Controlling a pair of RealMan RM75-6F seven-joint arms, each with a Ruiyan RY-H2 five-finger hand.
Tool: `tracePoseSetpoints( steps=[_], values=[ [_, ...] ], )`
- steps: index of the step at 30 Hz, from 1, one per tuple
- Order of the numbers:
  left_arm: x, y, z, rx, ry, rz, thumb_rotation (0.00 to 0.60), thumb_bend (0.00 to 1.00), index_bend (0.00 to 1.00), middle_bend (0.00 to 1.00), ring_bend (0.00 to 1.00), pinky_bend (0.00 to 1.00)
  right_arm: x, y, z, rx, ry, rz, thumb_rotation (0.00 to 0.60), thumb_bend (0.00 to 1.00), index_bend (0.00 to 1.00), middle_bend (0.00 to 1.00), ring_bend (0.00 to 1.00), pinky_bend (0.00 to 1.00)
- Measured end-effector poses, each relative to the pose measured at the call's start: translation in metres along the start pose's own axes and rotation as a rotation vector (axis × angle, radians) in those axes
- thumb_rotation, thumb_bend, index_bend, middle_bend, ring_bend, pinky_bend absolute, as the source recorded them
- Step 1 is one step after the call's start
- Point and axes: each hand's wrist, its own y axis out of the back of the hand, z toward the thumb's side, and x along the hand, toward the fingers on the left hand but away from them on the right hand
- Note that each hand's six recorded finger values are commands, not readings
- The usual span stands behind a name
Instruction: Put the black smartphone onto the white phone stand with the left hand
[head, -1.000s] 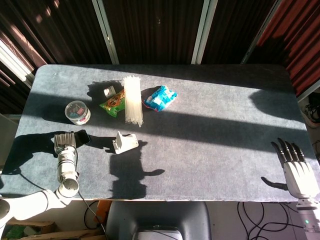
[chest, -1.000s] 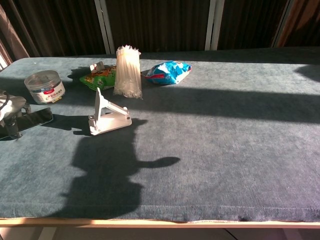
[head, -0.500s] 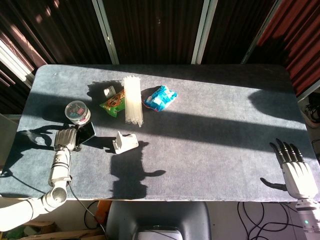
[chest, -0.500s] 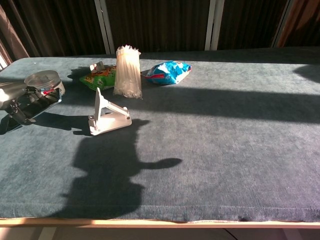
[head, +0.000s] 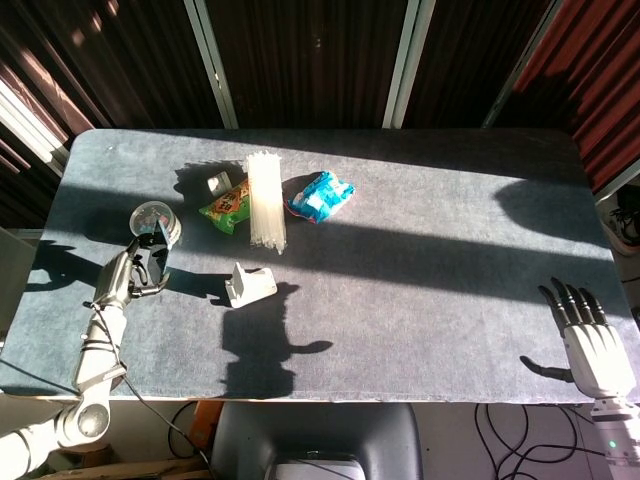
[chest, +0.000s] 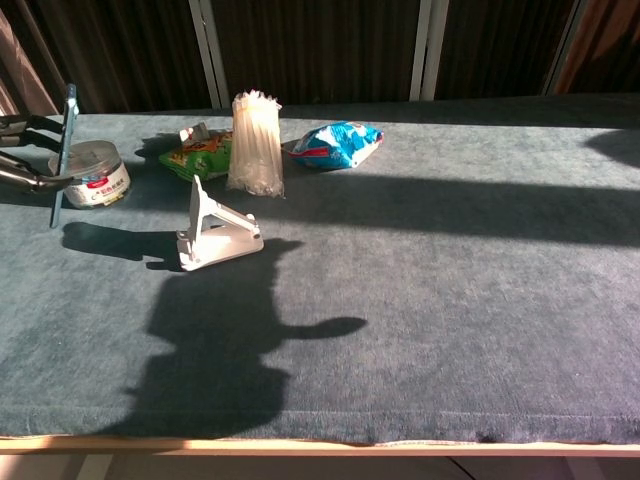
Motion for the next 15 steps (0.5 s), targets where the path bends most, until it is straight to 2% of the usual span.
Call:
tracePoseSetpoints(
  steps=[5, 11, 15],
  values=[
    [-0.019, -0.010, 0.015, -0.204, -0.119, -0.028, 0.600, 0.45, 0.85, 1.00, 0.71, 0.25, 0.000, 0.000, 0.000, -0.004, 0.002, 0.001, 0.600, 0.18, 0.00, 0.00, 0.00, 0.00],
    [-0.041, -0.038, 0.032, -0.263, -0.259, -0.038, 0.600, 0.45, 0.85, 1.00, 0.71, 0.25, 0.000, 0.001, -0.001, -0.010, 0.006, 0.004, 0.600, 0.18, 0.00, 0.00, 0.00, 0.00],
    [-0.045, -0.055, 0.031, -0.257, -0.284, -0.015, 0.600, 0.45, 0.85, 1.00, 0.71, 0.24, 0.001, 0.001, -0.001, -0.012, 0.011, 0.005, 0.600, 0.18, 0.00, 0.00, 0.00, 0.00]
  ],
)
